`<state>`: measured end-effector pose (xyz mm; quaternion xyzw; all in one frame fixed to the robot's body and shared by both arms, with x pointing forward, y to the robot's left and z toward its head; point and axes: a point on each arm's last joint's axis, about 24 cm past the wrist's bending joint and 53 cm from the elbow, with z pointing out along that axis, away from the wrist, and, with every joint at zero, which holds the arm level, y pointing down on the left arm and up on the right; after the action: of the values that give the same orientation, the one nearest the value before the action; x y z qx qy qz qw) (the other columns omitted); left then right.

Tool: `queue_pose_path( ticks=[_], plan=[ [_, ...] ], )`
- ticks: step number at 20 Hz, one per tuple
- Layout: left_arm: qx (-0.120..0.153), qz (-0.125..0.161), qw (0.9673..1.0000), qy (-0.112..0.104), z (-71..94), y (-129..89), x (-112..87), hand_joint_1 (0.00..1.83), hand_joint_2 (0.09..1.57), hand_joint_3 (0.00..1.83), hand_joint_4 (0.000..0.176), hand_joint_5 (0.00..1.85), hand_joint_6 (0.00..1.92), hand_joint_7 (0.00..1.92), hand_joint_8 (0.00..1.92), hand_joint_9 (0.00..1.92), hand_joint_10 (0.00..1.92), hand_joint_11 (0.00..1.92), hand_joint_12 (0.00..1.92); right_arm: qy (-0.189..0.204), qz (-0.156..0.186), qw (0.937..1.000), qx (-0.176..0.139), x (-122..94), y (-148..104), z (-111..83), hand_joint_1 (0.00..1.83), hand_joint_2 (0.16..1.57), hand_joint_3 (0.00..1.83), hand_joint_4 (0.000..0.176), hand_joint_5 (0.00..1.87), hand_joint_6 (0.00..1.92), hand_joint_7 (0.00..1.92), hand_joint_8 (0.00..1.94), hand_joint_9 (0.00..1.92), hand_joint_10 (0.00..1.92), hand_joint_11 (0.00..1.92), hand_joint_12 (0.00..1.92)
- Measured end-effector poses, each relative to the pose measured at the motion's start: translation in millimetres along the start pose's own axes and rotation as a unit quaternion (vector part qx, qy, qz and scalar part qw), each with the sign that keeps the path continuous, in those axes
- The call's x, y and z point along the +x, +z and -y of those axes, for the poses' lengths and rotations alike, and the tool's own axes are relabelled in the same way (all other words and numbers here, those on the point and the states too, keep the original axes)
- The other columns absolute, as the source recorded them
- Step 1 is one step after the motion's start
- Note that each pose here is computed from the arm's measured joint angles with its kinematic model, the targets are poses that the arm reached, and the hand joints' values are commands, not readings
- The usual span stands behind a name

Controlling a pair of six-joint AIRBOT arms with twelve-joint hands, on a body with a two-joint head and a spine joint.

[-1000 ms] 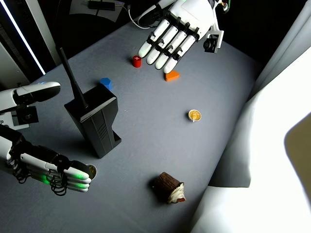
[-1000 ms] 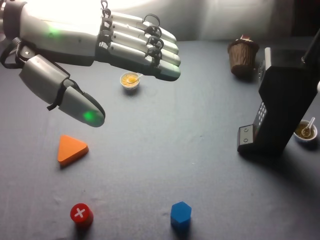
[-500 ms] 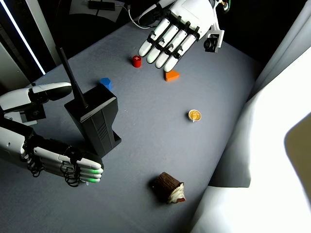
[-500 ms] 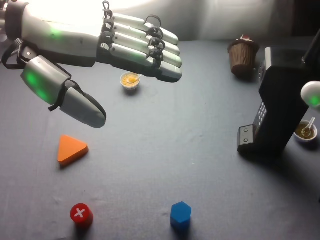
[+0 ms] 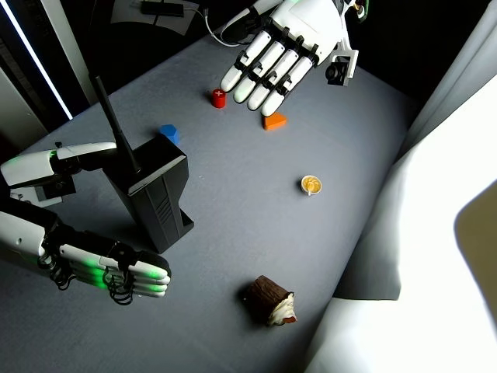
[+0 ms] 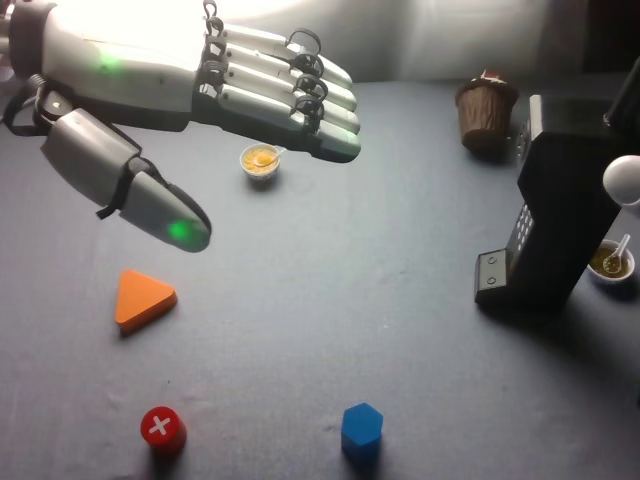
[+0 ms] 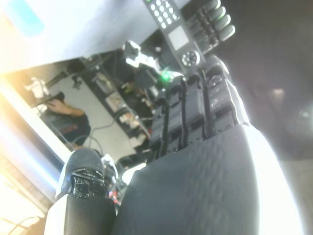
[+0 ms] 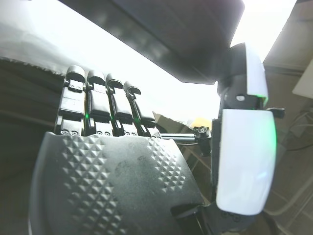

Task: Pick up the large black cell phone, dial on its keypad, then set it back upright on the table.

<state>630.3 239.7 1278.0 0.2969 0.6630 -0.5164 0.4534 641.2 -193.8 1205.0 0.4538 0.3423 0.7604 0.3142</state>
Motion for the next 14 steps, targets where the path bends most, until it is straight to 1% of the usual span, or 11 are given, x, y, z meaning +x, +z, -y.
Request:
queue_pose_path(
  ticks=[2,3,6,8,12,14],
  plan=[
    [0.002,-0.001,1.0,0.0,0.5,1,0.2,0.0,1.19,0.0,0.0,0.14,0.01,0.15,0.01,0.1,0.0,0.0,0.17,0.002,-0.01,0.9999,0.003,6,0,2.2,0.78,0.91,0.0,0.0,0.0,0.0,0.0,0.0,0.0,0.0,0.0,0.0],
    [0.002,-0.001,1.0,0.0,0.5,2,0.6,0.0,1.19,0.0,0.0,0.15,0.01,0.16,0.01,0.11,0.0,0.0,0.2,0.004,-0.011,0.9999,0.003,7,1,2.5,0.79,0.91,0.0,0.0,0.0,0.0,0.0,0.0,0.0,0.0,0.0,0.0],
    [0.004,-0.001,1.0,0.0,1.1,3,0.6,0.0,1.2,0.0,0.0,0.14,0.0,0.15,0.0,0.1,0.0,0.0,0.17,0.017,-0.011,0.9998,0.001,10,2,4.2,0.75,0.9,0.0,0.0,0.0,0.0,0.0,0.0,0.0,0.0,0.0,0.0],
    [0.003,-0.001,1.0,0.0,0.9,2,0.5,0.0,1.2,0.0,0.0,0.15,0.0,0.17,0.0,0.11,0.0,0.0,0.22,0.021,-0.012,0.9997,0.001,12,3,5.8,0.75,0.9,0.0,0.0,0.0,0.0,0.0,0.0,0.0,0.0,0.0,0.0],
    [0.004,-0.001,1.0,0.0,0.3,3,0.5,0.0,1.19,0.0,0.0,0.14,0.0,0.16,0.0,0.11,0.0,0.0,0.21,0.019,-0.016,0.9997,-0.005,10,8,4.7,0.77,0.91,0.0,0.0,0.0,0.0,0.0,0.0,0.0,0.0,0.0,0.0],
    [0.005,-0.002,1.0,0.0,-0.4,4,0.3,0.0,1.2,0.0,0.0,0.14,0.0,0.15,0.0,0.1,0.0,0.0,0.2,0.021,-0.014,0.9997,-0.007,9,10,5.7,0.77,0.92,0.0,0.0,0.0,0.0,0.0,0.0,0.0,0.0,0.04,0.02]
  ],
)
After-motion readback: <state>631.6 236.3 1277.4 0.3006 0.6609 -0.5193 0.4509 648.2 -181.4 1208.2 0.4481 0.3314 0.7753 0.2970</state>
